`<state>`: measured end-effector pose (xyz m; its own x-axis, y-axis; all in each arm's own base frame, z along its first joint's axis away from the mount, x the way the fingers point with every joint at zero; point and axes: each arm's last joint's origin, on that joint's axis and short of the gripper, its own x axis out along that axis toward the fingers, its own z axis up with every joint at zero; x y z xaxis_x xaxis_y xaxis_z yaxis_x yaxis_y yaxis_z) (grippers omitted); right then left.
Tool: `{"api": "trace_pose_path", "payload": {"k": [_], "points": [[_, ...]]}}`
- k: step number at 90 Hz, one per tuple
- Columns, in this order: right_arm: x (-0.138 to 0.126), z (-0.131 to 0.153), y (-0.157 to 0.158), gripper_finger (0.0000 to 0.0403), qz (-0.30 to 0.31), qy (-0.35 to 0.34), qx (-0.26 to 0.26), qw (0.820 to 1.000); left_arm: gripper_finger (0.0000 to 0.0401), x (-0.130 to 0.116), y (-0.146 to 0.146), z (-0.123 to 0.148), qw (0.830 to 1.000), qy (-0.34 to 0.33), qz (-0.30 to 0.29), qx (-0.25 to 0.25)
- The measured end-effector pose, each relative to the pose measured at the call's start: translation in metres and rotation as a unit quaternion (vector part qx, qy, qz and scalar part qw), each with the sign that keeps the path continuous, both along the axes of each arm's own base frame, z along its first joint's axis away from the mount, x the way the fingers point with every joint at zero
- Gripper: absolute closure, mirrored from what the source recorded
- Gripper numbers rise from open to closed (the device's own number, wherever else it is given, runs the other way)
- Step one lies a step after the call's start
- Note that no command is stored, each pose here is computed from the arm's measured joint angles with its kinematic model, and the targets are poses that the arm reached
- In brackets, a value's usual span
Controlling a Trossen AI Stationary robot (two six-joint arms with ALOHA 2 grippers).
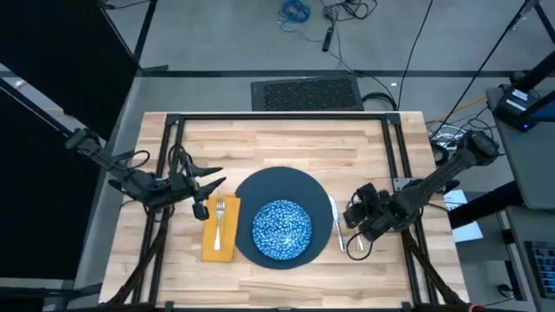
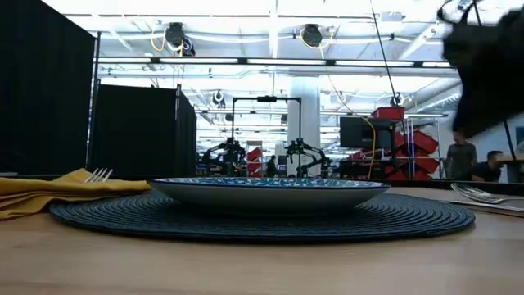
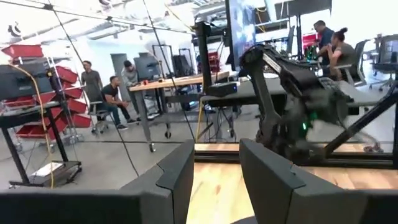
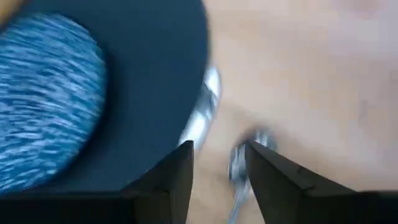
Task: Set table place
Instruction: Return to Home Position
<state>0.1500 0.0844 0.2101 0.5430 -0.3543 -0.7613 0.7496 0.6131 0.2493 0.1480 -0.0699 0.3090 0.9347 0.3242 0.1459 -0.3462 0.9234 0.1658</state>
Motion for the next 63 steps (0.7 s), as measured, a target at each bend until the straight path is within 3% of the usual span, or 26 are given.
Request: {"api": "trace_pose_path", "payload": {"k": [13,27,42,48,53,60,63], "points": [[-0.021,0.03,-0.011,0.0266,0.098,-0.067,-0.125,0.985,0.0286,-0.013,0.006,-0.007,1.0,0.003,-0.003,-0.002],[-0.044,0.046,-0.019,0.0266,0.129,-0.156,-0.216,0.955,0.0286,-0.036,0.019,-0.007,0.997,-0.045,-0.059,0.008],[-0.056,0.017,-0.023,0.0266,0.128,-0.258,-0.218,0.932,0.0286,-0.06,0.037,-0.021,0.984,-0.142,-0.107,0.01],[-0.055,0.009,-0.025,0.0266,0.148,-0.301,-0.222,0.915,0.0286,-0.063,0.042,-0.028,0.98,-0.171,-0.099,0.017],[-0.053,0.013,-0.029,0.0266,0.191,-0.366,-0.231,0.881,0.0286,-0.063,0.046,-0.032,0.981,-0.177,-0.079,0.02],[-0.057,0.029,-0.036,0.0266,0.266,-0.492,-0.284,0.779,0.0286,-0.063,0.051,-0.031,0.982,-0.181,-0.057,0.021],[-0.059,0.032,-0.04,0.0266,0.286,-0.518,-0.308,0.745,0.0286,-0.063,0.052,-0.031,0.981,-0.185,-0.059,0.02]]}}
